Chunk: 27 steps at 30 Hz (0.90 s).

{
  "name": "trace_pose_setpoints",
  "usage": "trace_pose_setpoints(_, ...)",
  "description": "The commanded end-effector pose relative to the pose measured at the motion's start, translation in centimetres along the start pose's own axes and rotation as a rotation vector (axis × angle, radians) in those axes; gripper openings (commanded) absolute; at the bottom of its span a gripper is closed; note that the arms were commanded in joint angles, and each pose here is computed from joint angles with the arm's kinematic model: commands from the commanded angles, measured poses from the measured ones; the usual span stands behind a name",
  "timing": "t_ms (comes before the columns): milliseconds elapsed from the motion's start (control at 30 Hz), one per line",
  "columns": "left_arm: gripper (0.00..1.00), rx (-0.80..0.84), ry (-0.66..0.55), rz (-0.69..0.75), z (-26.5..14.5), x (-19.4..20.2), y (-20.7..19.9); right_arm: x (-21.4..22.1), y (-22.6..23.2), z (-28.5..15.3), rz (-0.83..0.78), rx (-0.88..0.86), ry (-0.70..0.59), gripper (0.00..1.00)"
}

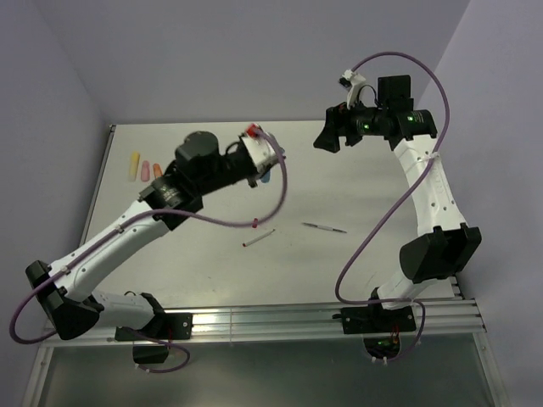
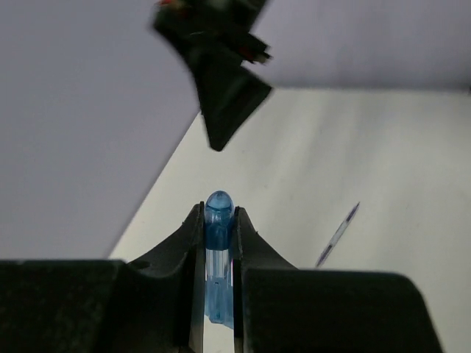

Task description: Insert the pens into the pen caps

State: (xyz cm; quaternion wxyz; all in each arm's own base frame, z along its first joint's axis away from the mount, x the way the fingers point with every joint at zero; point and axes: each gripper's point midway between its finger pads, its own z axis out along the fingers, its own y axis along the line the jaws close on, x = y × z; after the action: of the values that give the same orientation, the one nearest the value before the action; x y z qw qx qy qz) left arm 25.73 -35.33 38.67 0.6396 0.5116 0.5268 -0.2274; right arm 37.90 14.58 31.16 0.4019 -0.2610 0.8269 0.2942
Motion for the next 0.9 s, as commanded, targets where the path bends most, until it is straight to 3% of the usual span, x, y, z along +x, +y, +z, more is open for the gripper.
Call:
trace_pose_setpoints(0, 0.0, -0.039, -0.091, -0.391, -2.2, -3.3, 2.8, -5.6, 1.6, -2.9, -0.187, 0.024, -0.167, 0.9)
trace_pose_setpoints(67, 0.0, -0.077, -0.158, -0.43, -3.5, -4.7, 4.1, -6.9, 3.4, -3.4, -0.229, -0.062, -0.223, 1.0)
trace_pose_setpoints(133, 0.0, -0.095, -0.25, -0.439, -4.8, -6.0, 5.4, -8.0, 4.4, -3.1, -0.217, -0.132, -0.295, 1.0)
trace_pose_setpoints(200, 0.0, -0.139, -0.288, -0.538, -6.3, -6.3, 6.6, -7.2, 5.8, -2.2, -0.182, -0.26, -0.316, 1.0)
trace_pose_setpoints(233, 0.0, -0.138, -0.306, -0.568, -6.7, -6.7, 6.9, -7.3, 6.5, -2.0, -0.068, -0.31, -0.318, 1.0)
trace_pose_setpoints(367, 0.0, -0.15, -0.356, -0.671, -9.1, -7.9, 9.1, -8.8, 10.4, -3.6, -0.094, -0.558, -0.423, 1.0)
trace_pose_setpoints(500, 0.0, -0.087, -0.356, -0.729, -9.8, -9.1, 9.4, -6.9, 15.0, -4.6, -0.141, -0.604, -0.541, 0.99)
trace_pose_setpoints(700, 0.0, 0.104, -0.431, -0.777, -10.6, -10.5, 7.8, -5.2, 19.7, -3.6, -0.191, -0.736, -0.487, 0.98)
trace_pose_setpoints(867, 0.0, 0.096, -0.457, -0.88, -11.1, -9.1, 8.9, -4.7, 20.6, -3.8, -0.198, -0.744, -0.494, 0.98)
